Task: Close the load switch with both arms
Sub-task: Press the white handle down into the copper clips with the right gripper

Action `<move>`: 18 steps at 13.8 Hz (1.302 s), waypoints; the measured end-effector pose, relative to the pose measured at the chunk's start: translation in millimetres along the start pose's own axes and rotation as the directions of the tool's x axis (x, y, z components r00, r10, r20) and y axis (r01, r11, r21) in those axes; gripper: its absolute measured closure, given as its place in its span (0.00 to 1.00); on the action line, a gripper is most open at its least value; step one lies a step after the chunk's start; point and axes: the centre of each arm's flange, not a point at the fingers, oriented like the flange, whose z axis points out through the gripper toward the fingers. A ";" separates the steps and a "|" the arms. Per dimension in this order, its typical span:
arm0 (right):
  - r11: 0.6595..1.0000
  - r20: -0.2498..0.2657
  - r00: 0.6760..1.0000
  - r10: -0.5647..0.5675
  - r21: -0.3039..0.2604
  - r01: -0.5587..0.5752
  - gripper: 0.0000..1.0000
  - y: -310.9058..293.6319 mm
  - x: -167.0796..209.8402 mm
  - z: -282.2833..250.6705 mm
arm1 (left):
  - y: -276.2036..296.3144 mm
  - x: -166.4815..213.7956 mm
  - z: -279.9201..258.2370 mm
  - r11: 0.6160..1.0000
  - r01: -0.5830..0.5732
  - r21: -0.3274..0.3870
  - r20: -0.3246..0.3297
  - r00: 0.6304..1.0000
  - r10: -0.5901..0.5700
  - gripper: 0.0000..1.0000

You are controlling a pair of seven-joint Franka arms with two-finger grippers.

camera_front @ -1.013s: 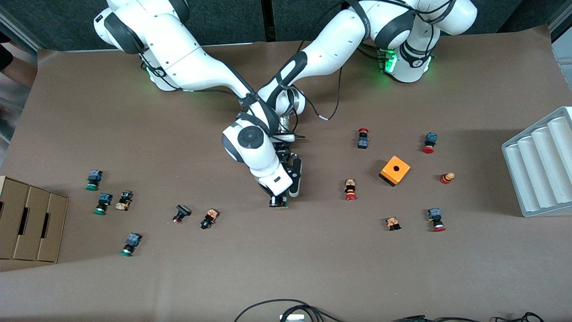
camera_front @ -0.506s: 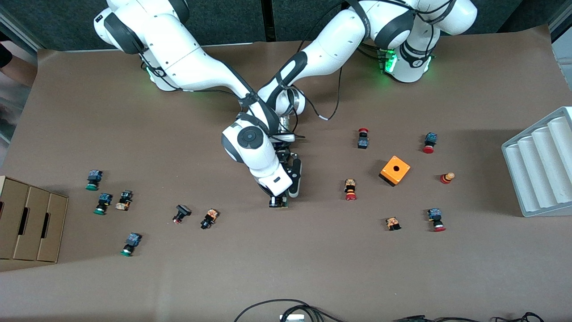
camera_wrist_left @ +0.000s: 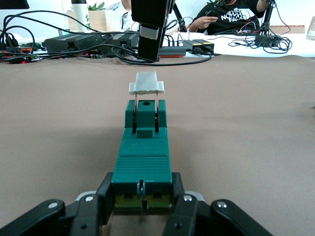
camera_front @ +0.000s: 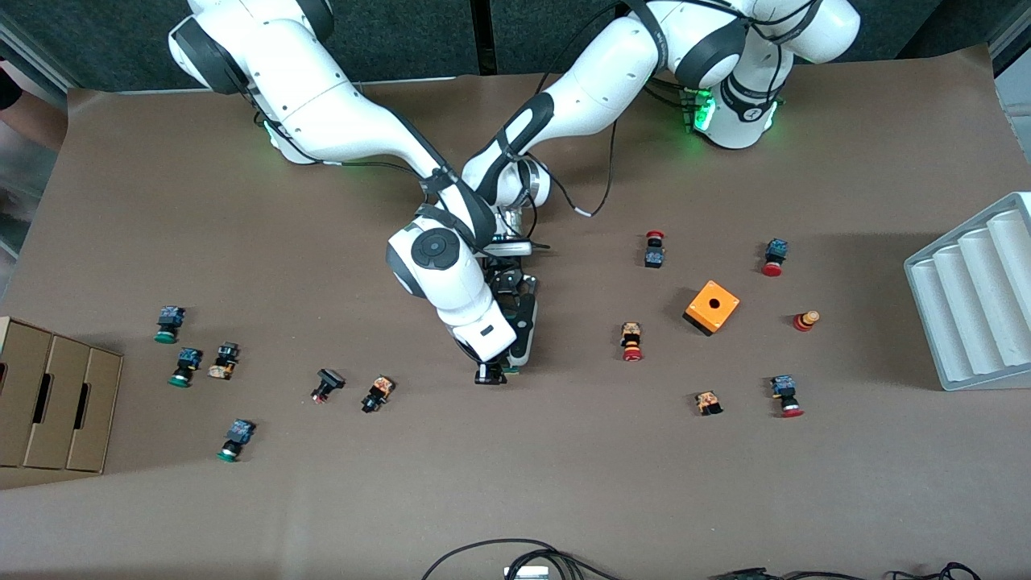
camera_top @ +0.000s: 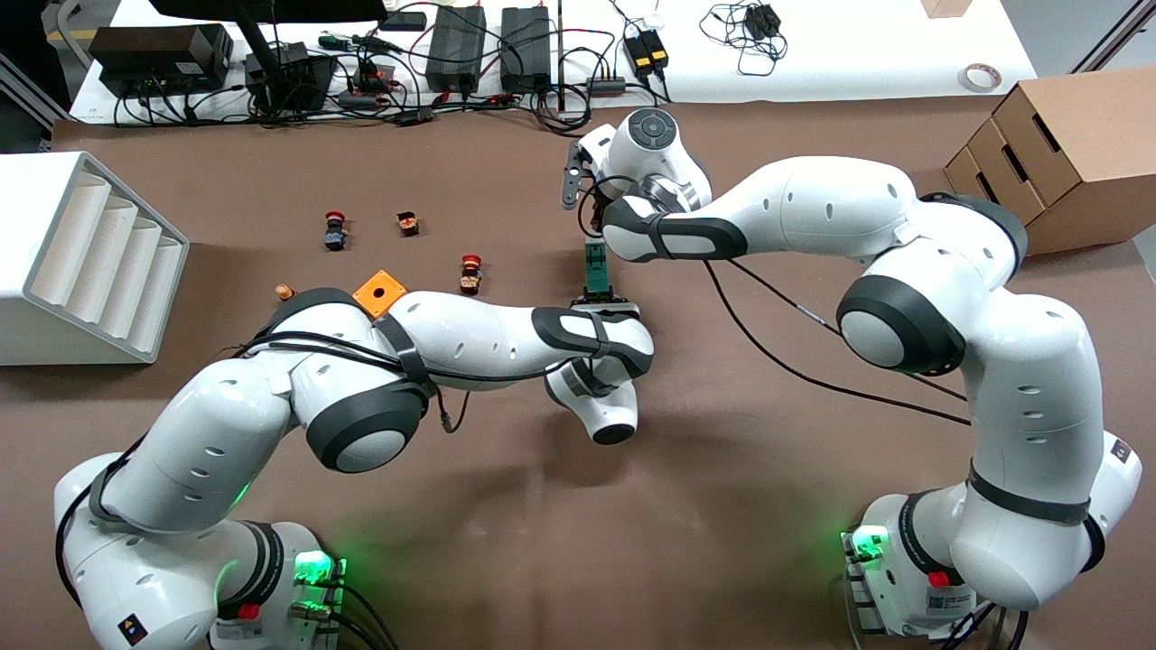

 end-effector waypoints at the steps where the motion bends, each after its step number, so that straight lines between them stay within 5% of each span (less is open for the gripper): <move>1: 1.000 0.000 1.000 0.000 0.001 0.000 0.66 -0.6 0.1 0.5 | 0.0 0.0 0.0 1.000 0.000 0.000 0.000 1.000 0.000 0.52; 18: 1.000 0.011 1.000 -0.008 0.020 0.008 0.66 -11.7 0.3 13.5 | 0.0 0.0 0.0 1.000 0.000 0.000 0.000 1.000 0.000 0.52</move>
